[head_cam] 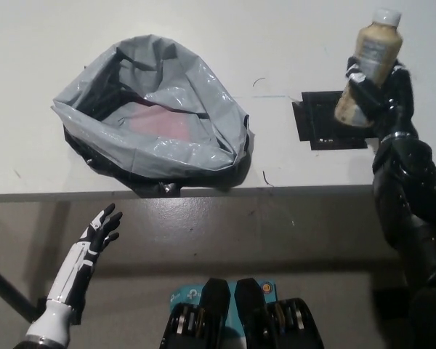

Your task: Use the right hand to pick up a bottle of protein shake and place it into a plastic bag on the left side

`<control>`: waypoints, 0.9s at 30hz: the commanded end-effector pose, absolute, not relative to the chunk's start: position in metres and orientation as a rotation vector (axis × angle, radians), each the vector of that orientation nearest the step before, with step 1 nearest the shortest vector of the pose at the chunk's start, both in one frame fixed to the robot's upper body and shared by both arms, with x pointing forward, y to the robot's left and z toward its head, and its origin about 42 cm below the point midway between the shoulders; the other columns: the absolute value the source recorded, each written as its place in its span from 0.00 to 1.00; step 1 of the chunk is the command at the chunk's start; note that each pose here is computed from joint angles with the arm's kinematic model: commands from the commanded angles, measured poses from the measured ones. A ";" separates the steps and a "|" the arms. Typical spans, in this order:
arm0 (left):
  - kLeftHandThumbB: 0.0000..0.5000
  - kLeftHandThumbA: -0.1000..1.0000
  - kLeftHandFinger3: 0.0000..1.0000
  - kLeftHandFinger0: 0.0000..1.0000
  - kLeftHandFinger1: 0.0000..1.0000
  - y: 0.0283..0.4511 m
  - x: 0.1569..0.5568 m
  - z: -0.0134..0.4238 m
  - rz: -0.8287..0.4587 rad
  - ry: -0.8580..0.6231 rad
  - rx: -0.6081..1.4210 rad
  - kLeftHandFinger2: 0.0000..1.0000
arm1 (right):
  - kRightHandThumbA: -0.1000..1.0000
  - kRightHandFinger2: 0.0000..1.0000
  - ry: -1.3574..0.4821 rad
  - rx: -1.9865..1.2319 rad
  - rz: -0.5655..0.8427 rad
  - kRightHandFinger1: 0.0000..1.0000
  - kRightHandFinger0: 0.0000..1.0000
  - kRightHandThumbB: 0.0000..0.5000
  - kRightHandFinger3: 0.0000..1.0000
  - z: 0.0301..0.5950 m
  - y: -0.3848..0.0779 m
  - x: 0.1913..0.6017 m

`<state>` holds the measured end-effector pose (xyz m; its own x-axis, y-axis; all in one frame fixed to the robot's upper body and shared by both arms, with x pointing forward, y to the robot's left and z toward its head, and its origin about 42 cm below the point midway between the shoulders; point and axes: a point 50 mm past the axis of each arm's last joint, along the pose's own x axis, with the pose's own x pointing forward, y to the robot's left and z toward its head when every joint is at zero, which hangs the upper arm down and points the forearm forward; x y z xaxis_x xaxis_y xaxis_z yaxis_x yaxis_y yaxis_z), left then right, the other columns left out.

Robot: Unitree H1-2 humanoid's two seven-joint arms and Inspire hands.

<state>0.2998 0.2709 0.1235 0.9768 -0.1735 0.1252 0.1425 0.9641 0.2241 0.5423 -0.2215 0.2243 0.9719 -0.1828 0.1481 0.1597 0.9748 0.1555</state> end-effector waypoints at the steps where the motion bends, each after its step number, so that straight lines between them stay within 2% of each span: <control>1: 0.29 1.00 1.00 1.00 1.00 0.273 0.302 0.135 -0.189 -0.189 0.225 1.00 | 0.00 0.59 -0.378 0.002 -0.206 0.26 0.00 0.28 0.59 0.276 -0.212 0.542; 4: 0.29 1.00 1.00 1.00 1.00 0.272 0.303 0.136 -0.187 -0.189 0.226 1.00 | 0.00 0.52 -0.435 -0.076 -0.170 0.21 0.00 0.25 0.57 0.299 -0.195 0.535; 6: 0.30 1.00 1.00 1.00 1.00 0.272 0.304 0.136 -0.188 -0.192 0.243 1.00 | 0.00 0.55 -0.483 -0.113 -0.137 0.22 0.00 0.23 0.63 0.315 -0.182 0.530; 8: 0.33 1.00 1.00 1.00 1.00 0.272 0.306 0.137 -0.187 -0.193 0.241 1.00 | 0.00 0.66 -0.569 -0.192 -0.071 0.27 0.00 0.22 0.77 0.337 -0.162 0.522; 10: 0.33 1.00 1.00 1.00 1.00 0.271 0.307 0.137 -0.189 -0.190 0.224 1.00 | 0.00 0.62 -0.638 -0.251 0.016 0.26 0.00 0.21 0.75 0.360 -0.135 0.510; 11: 0.32 1.00 1.00 1.00 1.00 0.271 0.308 0.137 -0.192 -0.193 0.230 1.00 | 0.00 0.65 -0.673 -0.267 0.063 0.28 0.00 0.16 0.79 0.367 -0.125 0.505; 12: 0.32 1.00 1.00 1.00 1.00 0.271 0.308 0.138 -0.194 -0.199 0.243 1.00 | 0.00 0.72 -0.722 -0.295 0.124 0.33 0.00 0.15 0.85 0.376 -0.109 0.500; 13: 0.32 1.00 1.00 1.00 1.00 0.271 0.308 0.138 -0.195 -0.200 0.245 1.00 | 0.00 0.74 -0.730 -0.309 0.130 0.36 0.00 0.16 0.86 0.378 -0.106 0.498; 15: 0.34 1.00 1.00 1.00 1.00 0.271 0.310 0.137 -0.200 -0.201 0.258 1.00 | 0.00 0.75 -0.805 -0.404 0.199 0.37 0.00 0.23 0.85 0.395 -0.072 0.490; 18: 0.38 1.00 1.00 1.00 1.00 0.271 0.315 0.139 -0.191 -0.204 0.263 1.00 | 0.00 0.72 -0.841 -0.480 0.296 0.34 0.00 0.28 0.74 0.408 -0.034 0.492; 21: 0.38 1.00 1.00 1.00 1.00 0.269 0.322 0.141 -0.184 -0.210 0.258 1.00 | 0.00 0.73 -0.833 -0.543 0.328 0.32 0.00 0.26 0.75 0.415 -0.010 0.500; 24: 0.41 1.00 1.00 1.00 1.00 0.266 0.315 0.134 -0.210 -0.187 0.236 1.00 | 0.00 0.77 -0.775 -0.606 0.383 0.35 0.00 0.26 0.83 0.395 0.014 0.511; 25: 0.43 1.00 1.00 1.00 1.00 0.264 0.315 0.133 -0.218 -0.189 0.229 1.00 | 0.00 0.75 -0.758 -0.633 0.394 0.35 0.00 0.28 0.79 0.388 0.019 0.515; 27: 0.41 1.00 1.00 1.00 1.00 0.262 0.308 0.128 -0.228 -0.183 0.225 1.00 | 0.00 0.75 -0.722 -0.659 0.406 0.34 0.00 0.32 0.75 0.372 0.026 0.517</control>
<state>0.3135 0.2660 0.1296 0.9698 -0.2015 0.1375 0.1655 0.9575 0.2362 0.5166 0.0015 0.3633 0.7455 0.4797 0.4628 -0.1423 0.7928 -0.5926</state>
